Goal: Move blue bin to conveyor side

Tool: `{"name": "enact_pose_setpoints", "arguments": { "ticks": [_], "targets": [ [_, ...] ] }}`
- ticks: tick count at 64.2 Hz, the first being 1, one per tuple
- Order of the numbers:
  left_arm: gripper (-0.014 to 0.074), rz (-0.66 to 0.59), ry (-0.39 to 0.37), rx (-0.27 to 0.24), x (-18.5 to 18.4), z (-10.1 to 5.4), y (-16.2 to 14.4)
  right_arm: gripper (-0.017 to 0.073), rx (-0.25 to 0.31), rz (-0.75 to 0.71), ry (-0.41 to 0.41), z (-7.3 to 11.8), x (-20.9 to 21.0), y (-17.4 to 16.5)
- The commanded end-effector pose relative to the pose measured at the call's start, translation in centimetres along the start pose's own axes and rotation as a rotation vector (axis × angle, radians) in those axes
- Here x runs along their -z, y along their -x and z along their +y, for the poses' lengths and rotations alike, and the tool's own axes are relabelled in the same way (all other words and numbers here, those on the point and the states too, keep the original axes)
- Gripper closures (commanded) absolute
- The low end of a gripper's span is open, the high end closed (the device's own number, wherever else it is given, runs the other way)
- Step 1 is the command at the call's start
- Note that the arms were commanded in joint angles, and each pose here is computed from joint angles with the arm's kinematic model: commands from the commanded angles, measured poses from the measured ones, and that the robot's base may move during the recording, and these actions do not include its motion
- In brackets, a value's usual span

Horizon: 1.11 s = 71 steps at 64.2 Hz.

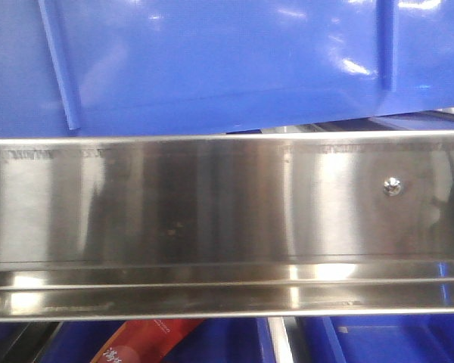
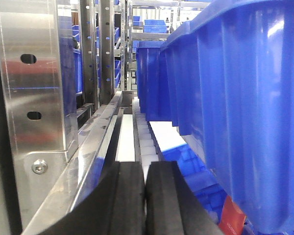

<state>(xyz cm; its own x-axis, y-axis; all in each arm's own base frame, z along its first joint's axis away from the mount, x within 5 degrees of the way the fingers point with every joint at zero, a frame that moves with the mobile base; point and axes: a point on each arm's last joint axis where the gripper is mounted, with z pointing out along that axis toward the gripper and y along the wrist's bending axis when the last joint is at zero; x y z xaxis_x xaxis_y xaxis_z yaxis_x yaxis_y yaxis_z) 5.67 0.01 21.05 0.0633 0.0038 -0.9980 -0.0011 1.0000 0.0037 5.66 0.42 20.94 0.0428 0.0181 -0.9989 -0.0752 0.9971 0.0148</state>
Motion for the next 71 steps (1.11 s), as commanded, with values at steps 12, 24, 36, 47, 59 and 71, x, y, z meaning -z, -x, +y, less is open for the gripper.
{"name": "enact_pose_setpoints", "arguments": {
  "ticks": [12,24,36,47,59,71],
  "targets": [
    [0.0599,-0.024,0.000,0.000,0.0,0.0,0.3,0.0648,0.010,-0.029,-0.003,0.0,0.0,0.3],
    [0.0599,-0.024,0.000,0.000,0.0,0.0,0.3,0.0648,0.010,-0.029,-0.003,0.0,0.0,0.3],
    [0.0599,-0.024,0.000,0.000,0.0,0.0,0.3,0.0648,0.010,-0.029,-0.003,0.0,0.0,0.3],
    [0.0599,-0.032,0.000,0.000,0.0,0.0,0.3,0.0648,0.010,-0.031,-0.003,0.0,0.0,0.3],
    [0.0599,-0.070,-0.002,0.000,0.1,0.0,0.7,0.0648,0.010,-0.154,-0.004,0.0,0.1,1.4],
    [0.0599,-0.069,0.006,0.001,0.8,0.1,4.4,0.0648,0.008,-0.266,-0.001,0.1,1.3,6.7]
  ]
}}
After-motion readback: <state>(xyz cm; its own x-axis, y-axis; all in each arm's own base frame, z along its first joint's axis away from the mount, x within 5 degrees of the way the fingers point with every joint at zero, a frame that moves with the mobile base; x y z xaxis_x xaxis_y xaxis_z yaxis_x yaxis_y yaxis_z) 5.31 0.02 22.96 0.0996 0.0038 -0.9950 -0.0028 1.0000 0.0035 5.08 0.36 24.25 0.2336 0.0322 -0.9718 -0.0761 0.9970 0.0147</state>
